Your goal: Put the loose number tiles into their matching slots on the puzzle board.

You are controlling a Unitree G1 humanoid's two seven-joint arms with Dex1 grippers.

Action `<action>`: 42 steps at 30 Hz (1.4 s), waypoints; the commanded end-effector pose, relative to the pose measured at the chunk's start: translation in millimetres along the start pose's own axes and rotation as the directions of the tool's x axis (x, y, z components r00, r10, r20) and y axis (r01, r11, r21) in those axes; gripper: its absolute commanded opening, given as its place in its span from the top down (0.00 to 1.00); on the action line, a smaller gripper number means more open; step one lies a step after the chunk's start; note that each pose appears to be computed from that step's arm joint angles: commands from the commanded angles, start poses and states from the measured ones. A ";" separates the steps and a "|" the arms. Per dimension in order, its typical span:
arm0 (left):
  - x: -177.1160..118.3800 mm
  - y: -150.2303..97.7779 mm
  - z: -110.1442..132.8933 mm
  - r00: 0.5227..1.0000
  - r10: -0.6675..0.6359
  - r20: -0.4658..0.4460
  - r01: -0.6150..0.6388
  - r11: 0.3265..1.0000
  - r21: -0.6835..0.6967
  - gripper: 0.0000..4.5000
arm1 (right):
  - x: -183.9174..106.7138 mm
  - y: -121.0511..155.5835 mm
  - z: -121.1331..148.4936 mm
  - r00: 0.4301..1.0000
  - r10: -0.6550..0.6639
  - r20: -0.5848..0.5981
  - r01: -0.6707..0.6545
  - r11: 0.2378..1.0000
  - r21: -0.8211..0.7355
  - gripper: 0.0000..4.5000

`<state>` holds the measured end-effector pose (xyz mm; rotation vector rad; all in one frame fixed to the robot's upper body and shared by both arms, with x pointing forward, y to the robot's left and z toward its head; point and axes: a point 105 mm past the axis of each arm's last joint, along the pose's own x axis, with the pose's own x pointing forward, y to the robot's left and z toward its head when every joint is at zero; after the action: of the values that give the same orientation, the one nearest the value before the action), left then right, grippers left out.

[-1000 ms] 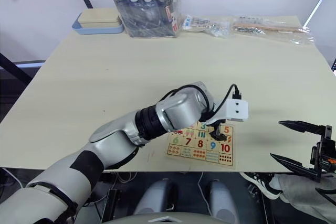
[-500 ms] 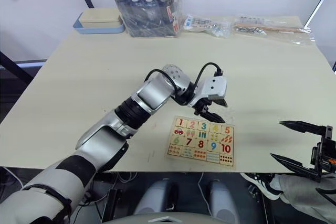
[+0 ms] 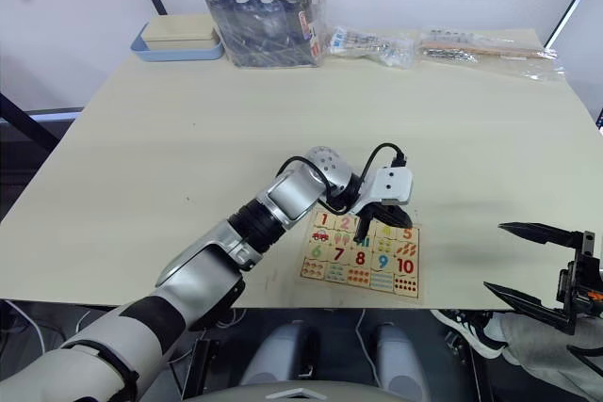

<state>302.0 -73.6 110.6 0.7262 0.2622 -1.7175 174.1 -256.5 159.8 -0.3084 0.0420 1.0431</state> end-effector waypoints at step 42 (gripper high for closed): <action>-211.4 -88.9 -86.0 0.614 0.788 0.046 -0.613 0.513 -0.602 0.99 | 92.0 -51.6 13.8 0.985 0.045 0.167 -0.050 0.998 0.028 0.00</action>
<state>275.3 168.5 135.0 0.0591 0.2212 -0.8130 265.0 -197.4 162.9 -0.1638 -0.0592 1.0956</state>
